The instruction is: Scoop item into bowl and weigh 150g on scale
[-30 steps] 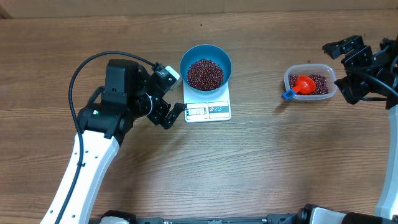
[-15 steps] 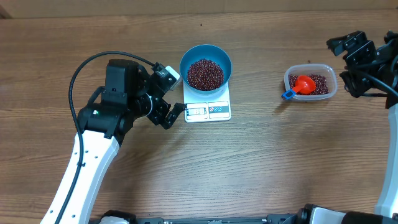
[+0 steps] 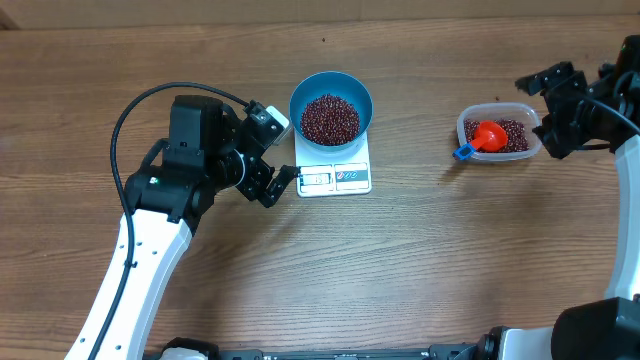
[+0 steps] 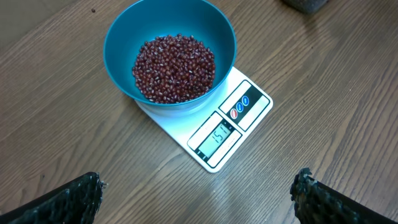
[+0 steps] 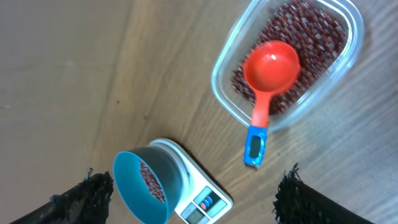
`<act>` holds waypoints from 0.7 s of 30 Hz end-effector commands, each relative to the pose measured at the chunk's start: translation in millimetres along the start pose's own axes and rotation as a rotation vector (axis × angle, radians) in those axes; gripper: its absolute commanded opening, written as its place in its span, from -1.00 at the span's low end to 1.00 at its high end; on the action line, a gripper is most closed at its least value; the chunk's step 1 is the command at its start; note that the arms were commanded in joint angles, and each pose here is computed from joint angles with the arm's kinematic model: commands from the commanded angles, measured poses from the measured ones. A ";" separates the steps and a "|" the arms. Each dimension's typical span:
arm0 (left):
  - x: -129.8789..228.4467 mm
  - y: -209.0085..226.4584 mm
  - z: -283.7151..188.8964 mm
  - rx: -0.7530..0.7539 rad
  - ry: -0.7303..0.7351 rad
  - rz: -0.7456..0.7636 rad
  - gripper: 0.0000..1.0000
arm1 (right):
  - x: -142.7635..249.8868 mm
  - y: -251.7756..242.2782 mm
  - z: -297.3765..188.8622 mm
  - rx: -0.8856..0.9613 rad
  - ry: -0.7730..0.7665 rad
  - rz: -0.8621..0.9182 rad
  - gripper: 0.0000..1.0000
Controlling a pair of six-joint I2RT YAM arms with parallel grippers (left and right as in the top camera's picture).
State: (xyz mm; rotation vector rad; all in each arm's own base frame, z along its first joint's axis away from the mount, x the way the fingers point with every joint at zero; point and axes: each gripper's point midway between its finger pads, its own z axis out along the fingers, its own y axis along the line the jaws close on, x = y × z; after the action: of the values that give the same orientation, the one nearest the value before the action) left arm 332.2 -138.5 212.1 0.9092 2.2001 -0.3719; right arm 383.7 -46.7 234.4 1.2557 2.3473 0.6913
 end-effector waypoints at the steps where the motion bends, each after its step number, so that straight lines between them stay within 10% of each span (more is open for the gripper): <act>1: -0.3 3.3 -1.0 -0.005 -0.003 -0.013 0.99 | 1.3 -7.4 2.9 0.027 0.011 -0.005 0.65; 21: -0.1 3.3 -1.0 -0.005 -0.002 -0.013 0.99 | 55.5 -74.9 77.8 0.035 0.222 -0.063 0.42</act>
State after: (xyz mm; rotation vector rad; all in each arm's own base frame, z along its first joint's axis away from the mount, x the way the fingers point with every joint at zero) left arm 332.2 -138.5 212.1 0.9092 2.2001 -0.3719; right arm 350.3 -25.1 130.0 1.1963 2.5667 0.7421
